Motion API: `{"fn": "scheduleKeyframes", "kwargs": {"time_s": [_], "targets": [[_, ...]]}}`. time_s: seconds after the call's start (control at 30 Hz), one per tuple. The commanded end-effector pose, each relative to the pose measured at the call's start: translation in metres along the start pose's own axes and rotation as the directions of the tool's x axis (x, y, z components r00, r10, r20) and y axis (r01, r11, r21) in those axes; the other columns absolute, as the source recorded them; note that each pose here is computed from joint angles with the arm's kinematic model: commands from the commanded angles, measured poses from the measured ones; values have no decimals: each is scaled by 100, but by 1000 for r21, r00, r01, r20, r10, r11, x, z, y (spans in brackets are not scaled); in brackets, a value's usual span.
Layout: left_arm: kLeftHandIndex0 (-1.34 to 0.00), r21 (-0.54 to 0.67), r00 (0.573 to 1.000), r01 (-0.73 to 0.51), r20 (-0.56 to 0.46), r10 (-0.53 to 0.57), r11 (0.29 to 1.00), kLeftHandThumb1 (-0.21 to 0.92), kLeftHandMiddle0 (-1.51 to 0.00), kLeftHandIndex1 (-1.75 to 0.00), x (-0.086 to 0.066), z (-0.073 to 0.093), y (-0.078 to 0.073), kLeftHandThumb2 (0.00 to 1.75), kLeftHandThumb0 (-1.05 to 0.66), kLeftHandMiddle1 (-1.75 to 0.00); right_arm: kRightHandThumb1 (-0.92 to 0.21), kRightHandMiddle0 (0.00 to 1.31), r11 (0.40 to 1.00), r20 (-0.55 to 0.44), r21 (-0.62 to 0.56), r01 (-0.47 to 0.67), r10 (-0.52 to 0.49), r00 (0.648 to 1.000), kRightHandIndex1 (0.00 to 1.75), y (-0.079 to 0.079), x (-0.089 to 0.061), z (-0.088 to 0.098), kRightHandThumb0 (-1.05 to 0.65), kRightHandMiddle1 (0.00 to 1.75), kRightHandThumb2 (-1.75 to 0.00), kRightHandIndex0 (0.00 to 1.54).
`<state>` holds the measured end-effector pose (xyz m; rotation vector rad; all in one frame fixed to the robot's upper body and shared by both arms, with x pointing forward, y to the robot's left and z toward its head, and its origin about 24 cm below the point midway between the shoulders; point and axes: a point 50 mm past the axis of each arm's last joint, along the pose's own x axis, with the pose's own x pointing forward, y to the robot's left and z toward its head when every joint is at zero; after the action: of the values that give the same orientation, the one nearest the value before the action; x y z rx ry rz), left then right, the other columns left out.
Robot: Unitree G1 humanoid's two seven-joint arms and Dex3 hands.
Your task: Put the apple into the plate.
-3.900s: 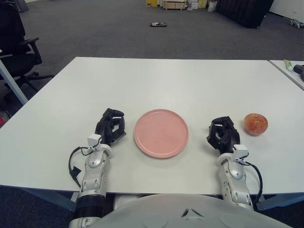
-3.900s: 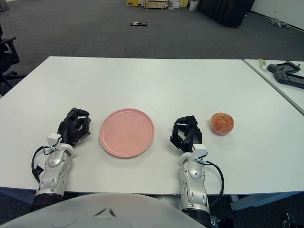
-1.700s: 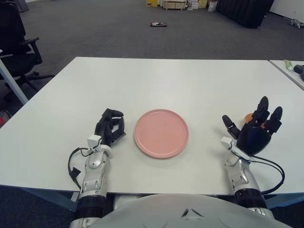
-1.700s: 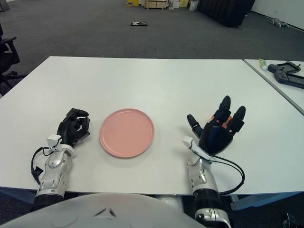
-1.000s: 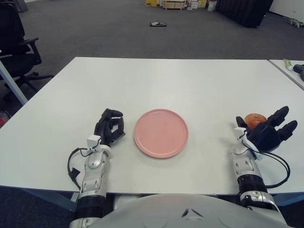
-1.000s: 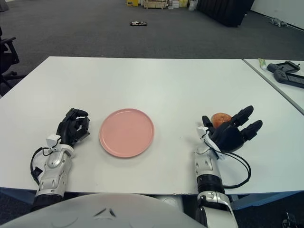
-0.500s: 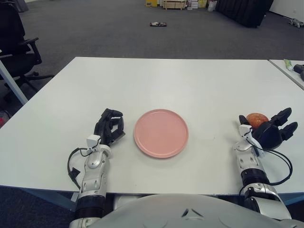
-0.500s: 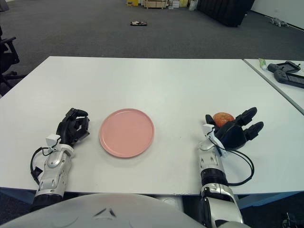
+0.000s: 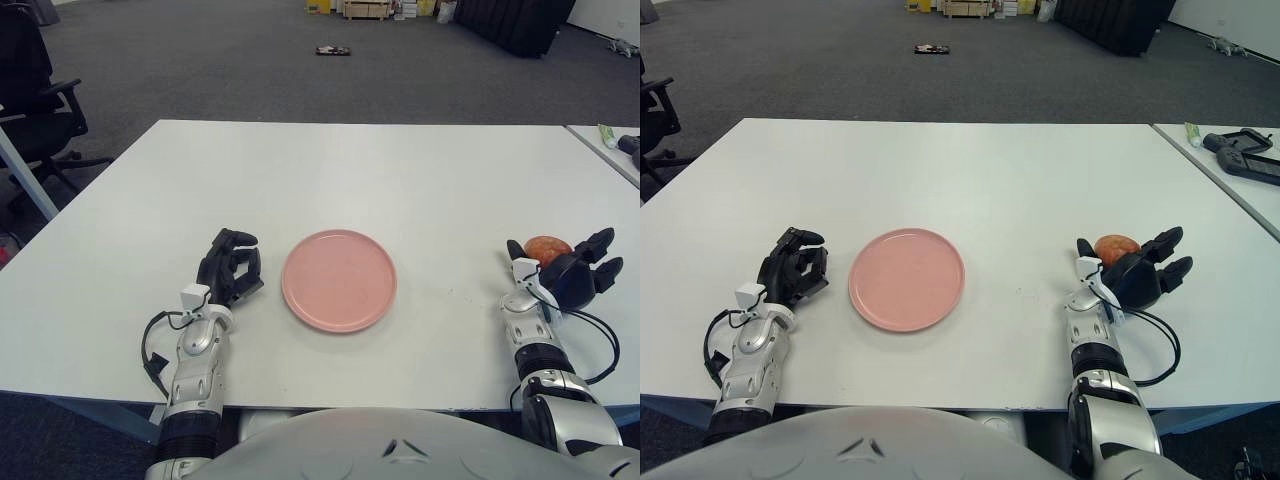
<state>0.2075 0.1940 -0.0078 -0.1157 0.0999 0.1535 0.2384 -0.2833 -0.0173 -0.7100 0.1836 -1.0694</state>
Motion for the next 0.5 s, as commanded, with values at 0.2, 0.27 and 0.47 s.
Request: {"fn": "scheduleKeyframes", "kwargs": {"time_s": [0.2,0.27,0.47], "targets": [[-38,12,1000,2,-18,-2,1000,34,-58,-175,-2,-3,2,130,-1,-172,-63,0,997,19,27,-68,67,998,0,3,7,12,-91,0,-52,0],[-39,14,1000,2,-19,-1,1000,34,-58,-175,-2,-3,2,130,-1,-172,-63,0,996,13,34,-82,82,997,0,3,8,12,-89,0,-55,0],[-38,9,1000,3,-19,-3,1000,34,-58,-175,-3,-3,2,131,-1,-174,-58,0,994,-5,55,-96,96,995,0,3,11,13,-82,0,-71,0]]}}
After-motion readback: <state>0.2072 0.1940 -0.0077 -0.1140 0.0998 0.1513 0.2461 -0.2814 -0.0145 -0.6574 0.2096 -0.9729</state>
